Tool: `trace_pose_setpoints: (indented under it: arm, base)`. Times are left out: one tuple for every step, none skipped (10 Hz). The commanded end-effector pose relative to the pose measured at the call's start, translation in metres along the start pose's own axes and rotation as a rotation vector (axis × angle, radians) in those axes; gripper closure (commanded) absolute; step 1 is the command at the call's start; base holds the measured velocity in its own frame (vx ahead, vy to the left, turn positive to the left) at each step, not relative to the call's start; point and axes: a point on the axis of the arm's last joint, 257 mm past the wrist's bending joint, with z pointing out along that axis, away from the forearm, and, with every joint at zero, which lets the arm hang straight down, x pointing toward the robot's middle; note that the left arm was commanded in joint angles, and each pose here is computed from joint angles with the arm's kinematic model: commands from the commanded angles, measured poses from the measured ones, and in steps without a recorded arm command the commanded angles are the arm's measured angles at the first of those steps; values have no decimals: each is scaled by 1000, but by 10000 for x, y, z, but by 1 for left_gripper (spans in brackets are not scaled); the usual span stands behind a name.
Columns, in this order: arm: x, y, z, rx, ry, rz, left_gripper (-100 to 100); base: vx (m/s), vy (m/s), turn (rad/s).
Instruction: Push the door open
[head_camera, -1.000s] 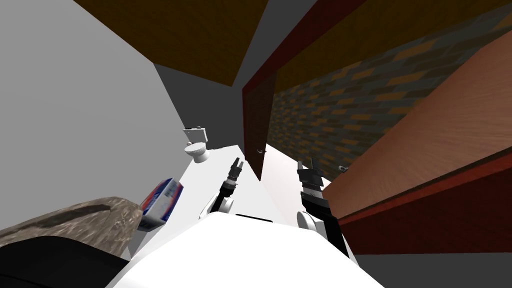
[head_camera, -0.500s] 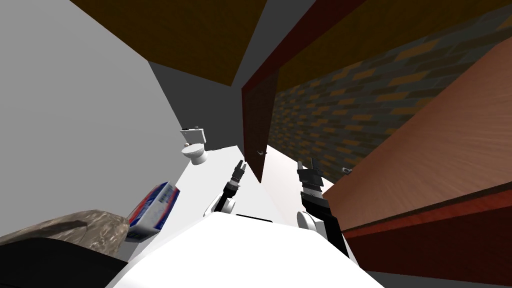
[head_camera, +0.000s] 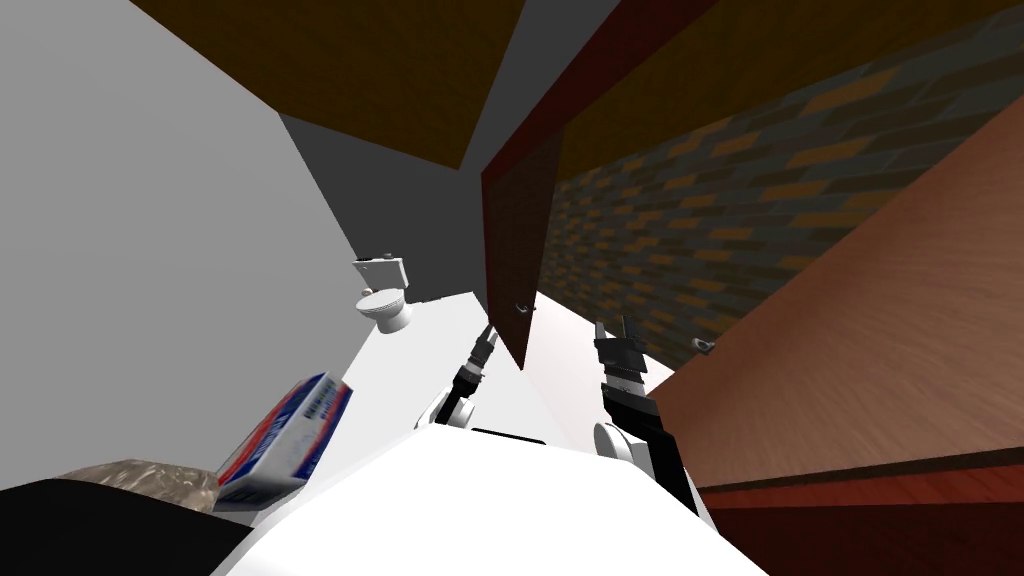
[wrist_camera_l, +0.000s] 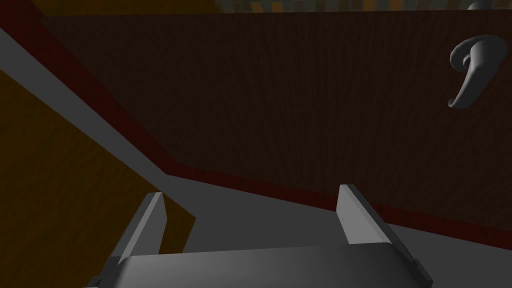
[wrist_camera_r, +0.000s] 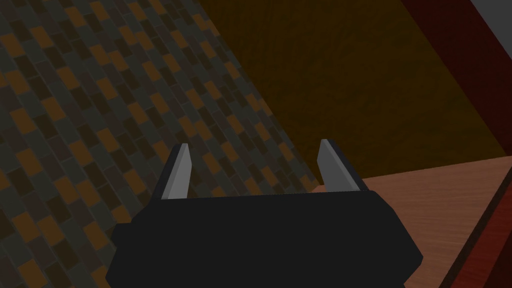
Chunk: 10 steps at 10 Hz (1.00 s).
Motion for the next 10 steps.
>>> trace_pose_setpoints:
  arm:
    - [88,112,-14,-18,19,-9,-100]
    - [135,177,-21,-29,30,-14,-100]
    - [183,242,-29,-40,41,-19,-100]
    - [231,305,-38,-51,53,-24,-100]
    - [278,368,-48,-63,64,-29,-100]
    - [326,431,-60,-74,76,-33,-100]
    - [374,492,-72,-85,88,-37,-100]
    - [421,553,-86,-97,100,-42,-100]
    - [468,611,-100,-107,111,-46,-100]
    - [515,668,-115,-118,122,-50,-100]
  base:
    - [94,59,-24]
    - [89,53,-27]
    - [82,39,-25]
    - [86,47,-30]
    - [102,60,-32]
    - [103,58,-25]
    - [88,52,-19]
    - [94,61,-32]
    - [93,60,-28]
    - [98,56,-25]
